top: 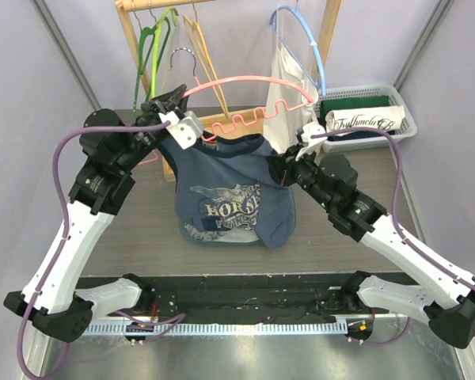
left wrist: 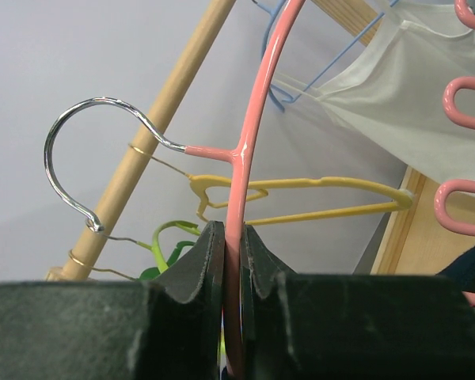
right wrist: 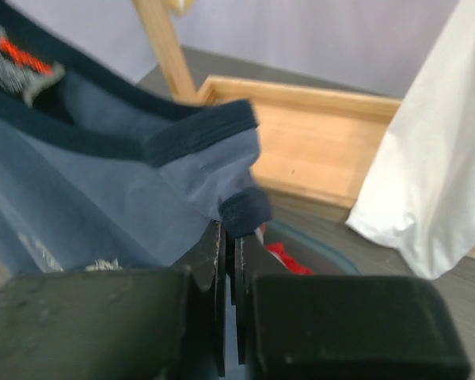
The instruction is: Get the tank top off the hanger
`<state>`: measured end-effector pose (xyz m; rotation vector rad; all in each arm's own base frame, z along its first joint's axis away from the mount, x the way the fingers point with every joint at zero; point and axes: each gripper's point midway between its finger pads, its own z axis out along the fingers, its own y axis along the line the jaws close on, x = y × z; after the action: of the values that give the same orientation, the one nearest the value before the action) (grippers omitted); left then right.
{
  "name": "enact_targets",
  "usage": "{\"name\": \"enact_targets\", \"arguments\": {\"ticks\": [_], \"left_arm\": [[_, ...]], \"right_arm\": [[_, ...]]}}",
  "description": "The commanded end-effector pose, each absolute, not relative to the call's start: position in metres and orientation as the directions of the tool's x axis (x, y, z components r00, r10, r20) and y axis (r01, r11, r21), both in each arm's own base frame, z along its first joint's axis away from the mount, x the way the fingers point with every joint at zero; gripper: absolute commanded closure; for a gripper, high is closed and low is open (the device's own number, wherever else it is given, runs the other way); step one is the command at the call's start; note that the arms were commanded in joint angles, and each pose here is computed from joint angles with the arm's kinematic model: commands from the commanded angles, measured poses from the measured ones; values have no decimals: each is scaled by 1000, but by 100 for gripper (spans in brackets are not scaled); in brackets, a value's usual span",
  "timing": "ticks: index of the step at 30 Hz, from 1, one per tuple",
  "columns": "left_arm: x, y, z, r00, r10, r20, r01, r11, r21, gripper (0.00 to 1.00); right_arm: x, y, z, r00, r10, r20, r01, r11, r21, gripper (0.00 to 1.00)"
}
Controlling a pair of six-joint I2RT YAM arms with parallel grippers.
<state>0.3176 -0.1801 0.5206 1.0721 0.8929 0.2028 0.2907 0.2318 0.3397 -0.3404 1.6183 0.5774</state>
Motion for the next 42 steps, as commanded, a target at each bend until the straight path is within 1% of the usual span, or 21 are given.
{"name": "enact_targets", "arguments": {"ticks": [1,4,5,9,11,16,21,23,24,25,26,27,28,30,31,33,35,37,39,41,42], "left_arm": [[291,-159,581,716,535,-449,88,568,818,100],[289,-160,575,716,537,-446,95,558,824,100],[289,-161,574,718,534,-445,99,555,826,100],[290,-169,566,727,513,-456,136,543,828,100],[289,-173,561,730,504,-461,154,537,830,100],[286,-186,527,714,484,-506,263,485,834,100],[282,-192,495,683,473,-557,353,455,818,99],[281,-192,488,676,476,-563,363,449,816,100],[282,-194,481,669,481,-566,373,441,816,100],[283,-195,478,668,483,-566,378,435,817,100],[283,-195,477,669,486,-562,376,431,820,100],[285,-196,474,665,491,-563,382,425,821,100],[285,-197,473,665,491,-562,384,420,822,100],[287,-197,474,662,497,-560,380,422,823,100],[289,-198,473,660,499,-562,381,422,823,100],[290,-197,472,658,510,-555,373,419,828,100],[293,-197,467,649,523,-553,373,415,830,100],[292,-195,466,649,527,-549,367,415,832,100],[290,-196,462,651,528,-545,371,404,836,100],[286,-198,455,658,532,-533,384,372,845,100],[285,-200,454,669,534,-518,382,350,855,99]], "right_arm": [[281,252,297,-244,106,-964,-598,766,236,99],[275,253,248,-358,90,-929,-563,773,292,99],[267,255,225,-418,89,-904,-562,757,334,99],[253,261,166,-559,33,-828,-528,756,387,99],[248,265,148,-609,25,-793,-510,754,415,99],[242,279,111,-672,15,-740,-486,745,456,99],[240,276,69,-710,-21,-703,-444,788,425,99],[239,272,63,-693,-38,-720,-443,810,384,96],[241,269,67,-673,-43,-739,-444,822,357,93],[246,270,80,-630,-55,-774,-463,827,318,80],[245,266,103,-594,-50,-803,-481,822,305,72],[246,265,119,-567,-53,-822,-499,816,291,67],[246,263,139,-519,-71,-852,-535,804,259,59],[239,257,195,-438,-55,-897,-587,773,239,51],[235,251,217,-405,-84,-910,-609,768,200,44],[229,237,251,-348,-90,-933,-618,771,156,36],[219,226,277,-314,-135,-940,-647,755,107,34],[206,218,301,-296,-147,-944,-673,733,97,32],[192,221,316,-279,-167,-946,-731,675,96,30],[180,222,348,-251,-171,-953,-775,625,92,30],[168,229,360,-228,-177,-957,-824,559,94,30]]}}
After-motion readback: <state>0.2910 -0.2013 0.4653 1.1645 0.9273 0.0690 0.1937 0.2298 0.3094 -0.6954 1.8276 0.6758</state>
